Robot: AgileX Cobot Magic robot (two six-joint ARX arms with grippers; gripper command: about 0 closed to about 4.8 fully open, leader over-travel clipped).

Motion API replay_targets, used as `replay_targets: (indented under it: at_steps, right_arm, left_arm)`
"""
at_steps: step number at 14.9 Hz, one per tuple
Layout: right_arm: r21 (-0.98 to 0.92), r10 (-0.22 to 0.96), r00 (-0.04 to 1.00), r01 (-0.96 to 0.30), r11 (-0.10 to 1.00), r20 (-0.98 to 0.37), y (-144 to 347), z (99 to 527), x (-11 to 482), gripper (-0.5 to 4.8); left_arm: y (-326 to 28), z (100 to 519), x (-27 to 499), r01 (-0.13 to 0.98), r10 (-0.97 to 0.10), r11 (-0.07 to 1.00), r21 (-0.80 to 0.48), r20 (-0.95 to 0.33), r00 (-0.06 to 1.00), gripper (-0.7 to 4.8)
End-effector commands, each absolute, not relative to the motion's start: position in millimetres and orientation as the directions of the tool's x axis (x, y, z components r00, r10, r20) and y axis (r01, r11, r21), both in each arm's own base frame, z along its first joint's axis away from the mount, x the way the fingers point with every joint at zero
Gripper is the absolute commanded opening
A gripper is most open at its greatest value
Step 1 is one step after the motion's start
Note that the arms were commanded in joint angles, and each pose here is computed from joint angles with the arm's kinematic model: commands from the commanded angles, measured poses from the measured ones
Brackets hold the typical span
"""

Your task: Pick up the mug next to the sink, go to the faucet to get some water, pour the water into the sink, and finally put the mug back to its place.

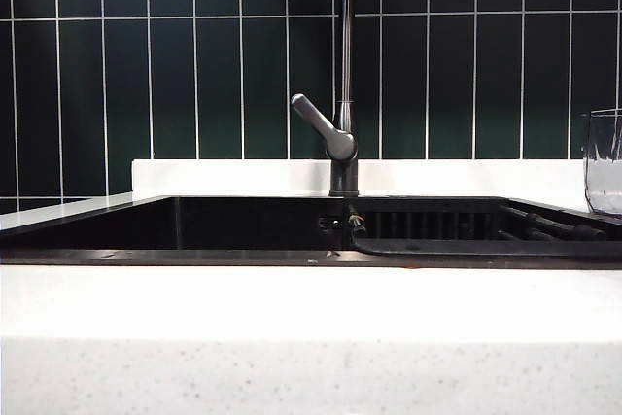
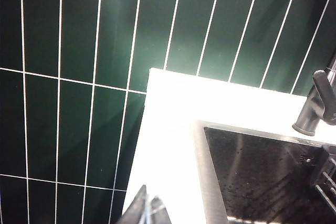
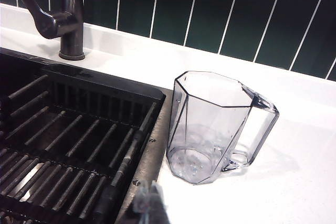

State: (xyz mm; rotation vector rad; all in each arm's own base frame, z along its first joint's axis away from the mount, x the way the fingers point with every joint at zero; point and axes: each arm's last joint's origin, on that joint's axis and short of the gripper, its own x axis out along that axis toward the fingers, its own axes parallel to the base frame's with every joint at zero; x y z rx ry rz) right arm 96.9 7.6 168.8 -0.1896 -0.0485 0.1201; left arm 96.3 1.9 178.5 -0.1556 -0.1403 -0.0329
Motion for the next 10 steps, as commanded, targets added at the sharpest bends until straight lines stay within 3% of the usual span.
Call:
replay_targets:
  at_steps: [1, 4, 8, 10]
  right_arm:
    - [-0.188, 0.124, 0.991, -0.115, 0.975, 0.040, 7.7, 167.6, 97.4, -0.05]
    - [-0.187, 0.126, 0.991, -0.116, 0.975, 0.039, 7.7, 167.5, 97.4, -0.05]
    - [-0.140, 0.166, 0.985, -0.159, 0.977, 0.042, 8.9, 167.8, 97.2, -0.05]
    - [-0.028, 0.216, 0.974, -0.215, 0.976, 0.068, 10.3, 172.6, 96.2, -0.06]
  left_arm:
    - [1.9, 179.8, 96.1, 0.044, -0.021, 0.987, -0.154, 0.149, 0.989, -0.05]
    - [1.9, 179.8, 96.1, 0.043, -0.019, 0.987, -0.155, 0.149, 0.989, -0.05]
    - [1.5, 179.9, 96.1, 0.070, -0.033, 0.966, -0.250, 0.150, 0.988, -0.04]
    - [-3.1, 184.0, 94.9, 0.239, -0.193, 0.932, -0.271, 0.187, 0.963, 0.00]
